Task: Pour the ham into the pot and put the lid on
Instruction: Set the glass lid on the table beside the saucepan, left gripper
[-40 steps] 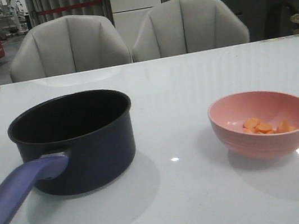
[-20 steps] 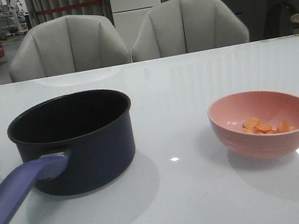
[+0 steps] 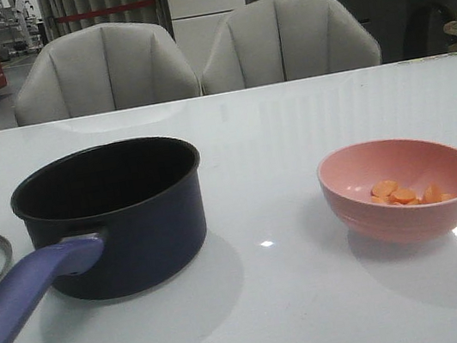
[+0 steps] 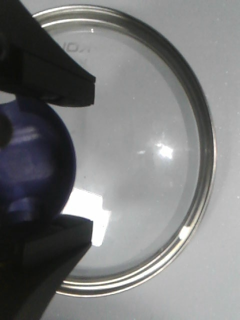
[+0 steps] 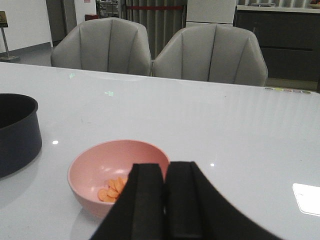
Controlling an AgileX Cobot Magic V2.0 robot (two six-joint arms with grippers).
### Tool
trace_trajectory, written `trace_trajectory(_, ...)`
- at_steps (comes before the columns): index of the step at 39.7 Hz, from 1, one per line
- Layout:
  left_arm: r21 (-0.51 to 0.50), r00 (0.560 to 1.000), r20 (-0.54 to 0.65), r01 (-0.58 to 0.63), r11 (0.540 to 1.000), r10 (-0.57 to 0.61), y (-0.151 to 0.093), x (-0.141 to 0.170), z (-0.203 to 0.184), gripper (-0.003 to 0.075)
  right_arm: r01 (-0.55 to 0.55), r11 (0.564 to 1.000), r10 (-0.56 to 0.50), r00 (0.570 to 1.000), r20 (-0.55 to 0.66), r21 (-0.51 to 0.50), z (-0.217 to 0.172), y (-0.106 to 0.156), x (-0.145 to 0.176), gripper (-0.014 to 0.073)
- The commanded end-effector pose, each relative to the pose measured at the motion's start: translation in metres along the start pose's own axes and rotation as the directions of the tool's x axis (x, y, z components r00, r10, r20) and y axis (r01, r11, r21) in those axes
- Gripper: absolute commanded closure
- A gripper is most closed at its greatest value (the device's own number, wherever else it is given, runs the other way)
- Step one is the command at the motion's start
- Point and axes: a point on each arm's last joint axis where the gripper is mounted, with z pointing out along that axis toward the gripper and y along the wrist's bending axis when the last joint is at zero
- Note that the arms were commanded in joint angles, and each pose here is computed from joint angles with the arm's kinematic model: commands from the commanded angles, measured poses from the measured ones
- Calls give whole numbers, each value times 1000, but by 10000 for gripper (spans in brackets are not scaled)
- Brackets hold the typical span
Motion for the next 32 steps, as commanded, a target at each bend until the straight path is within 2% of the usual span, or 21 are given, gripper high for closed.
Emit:
trace_trajectory(1,-7,998,54,-14,1000,14,1,-4,-17,274,7,1000,-7,995,95,6,-1,0,-5,458)
trace_trajectory(10,-49,997,55,-42,998,45,2,-10,-28,211,7,1000,-7,995,95,6,-1,0,-5,458)
trace_trajectory(21,-19,997,63,-35,999,36,-7,-22,-56,217,7,1000,-7,995,95,6,-1,0,-5,458)
trace_trajectory(26,-16,994,59,-87,996,87,-16,-22,-67,217,7,1000,-7,995,95,6,-1,0,-5,458)
trace_trajectory(32,-3,983,109,-147,989,147,-30,-12,-89,217,7,1000,-7,995,95,6,-1,0,-5,458)
